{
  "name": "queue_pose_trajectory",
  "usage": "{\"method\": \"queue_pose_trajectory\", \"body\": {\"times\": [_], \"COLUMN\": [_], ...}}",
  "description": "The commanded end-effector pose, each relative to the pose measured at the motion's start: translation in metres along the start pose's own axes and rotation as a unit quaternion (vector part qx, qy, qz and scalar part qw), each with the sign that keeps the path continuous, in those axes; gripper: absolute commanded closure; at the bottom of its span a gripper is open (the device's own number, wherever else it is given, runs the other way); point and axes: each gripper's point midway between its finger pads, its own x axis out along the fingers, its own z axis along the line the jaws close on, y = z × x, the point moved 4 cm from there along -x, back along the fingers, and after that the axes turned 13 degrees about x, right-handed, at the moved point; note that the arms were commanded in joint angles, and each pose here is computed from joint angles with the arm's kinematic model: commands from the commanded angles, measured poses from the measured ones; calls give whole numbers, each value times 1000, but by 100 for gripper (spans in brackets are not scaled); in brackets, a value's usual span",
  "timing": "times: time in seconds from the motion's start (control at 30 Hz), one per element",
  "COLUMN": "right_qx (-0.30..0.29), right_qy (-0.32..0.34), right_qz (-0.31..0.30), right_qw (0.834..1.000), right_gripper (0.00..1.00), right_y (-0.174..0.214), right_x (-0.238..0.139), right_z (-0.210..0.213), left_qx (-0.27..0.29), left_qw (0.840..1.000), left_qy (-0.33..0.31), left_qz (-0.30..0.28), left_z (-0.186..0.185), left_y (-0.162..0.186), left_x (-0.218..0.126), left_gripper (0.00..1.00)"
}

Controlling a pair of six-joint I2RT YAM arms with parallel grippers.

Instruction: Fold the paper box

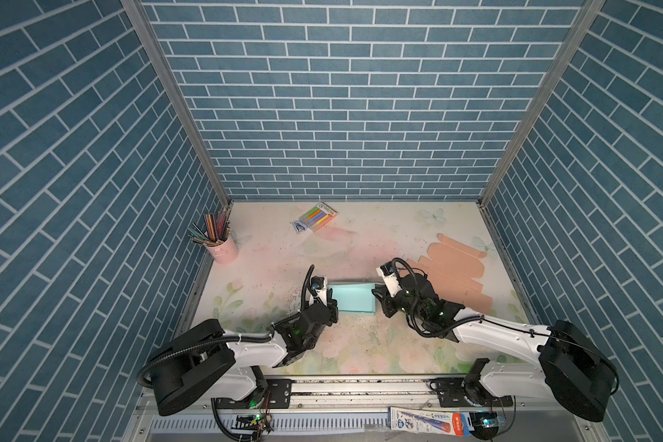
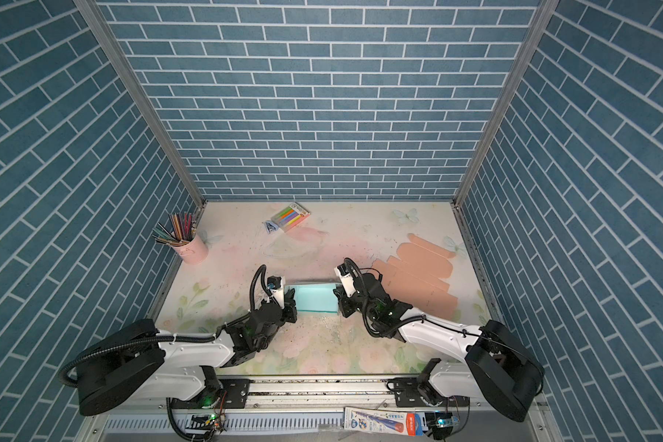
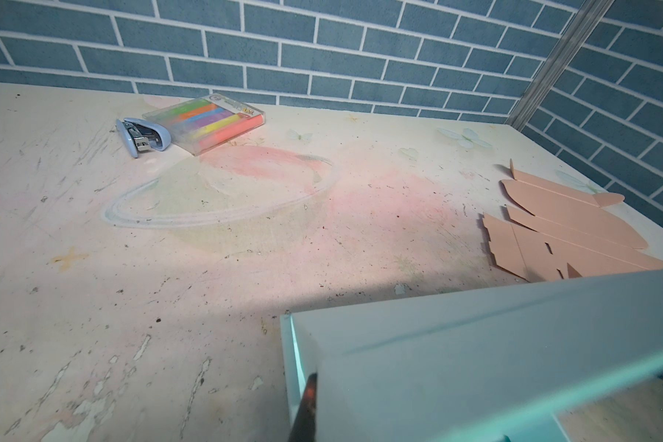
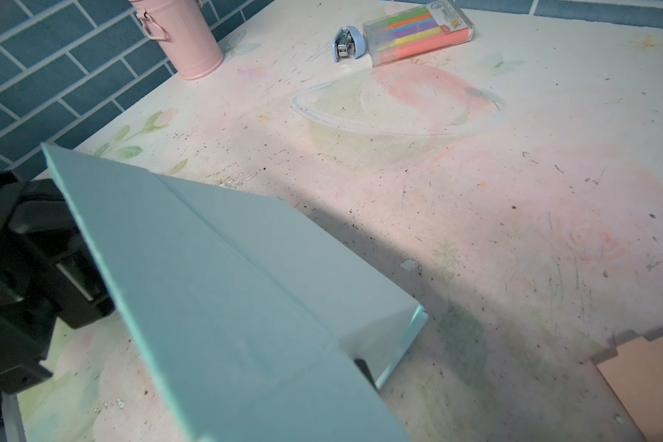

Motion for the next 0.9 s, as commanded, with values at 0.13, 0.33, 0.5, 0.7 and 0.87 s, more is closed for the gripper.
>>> {"method": "queue_pose_trajectory", "body": {"times": [0.13,0.33,0.5,0.7,0.87], "right_qx": [9,12,7,1,1], "right_qy": [-50,-61,-56,-38,-26], "right_qz": [-6,-7,-4,9,9], "right_qw": [999,998,998,999,1000], "right_gripper": [86,86,85,85,85], "right_y": [-2,-4,-3,5,9], "right_x": [1,0,0,6,5], "right_z": [19,23,23,20,16], "left_qx": [1,-9,-24,-40,-38], "left_qw": [999,998,996,995,996], "left_qy": [42,31,22,34,47], "left_qz": [21,48,83,88,68], "left_z": [-21,-24,-28,-33,-29], "left_y": [-3,-3,-7,-9,0], "left_x": [-6,-5,-2,-3,-7], "left_gripper": [93,93,93,93,93]}}
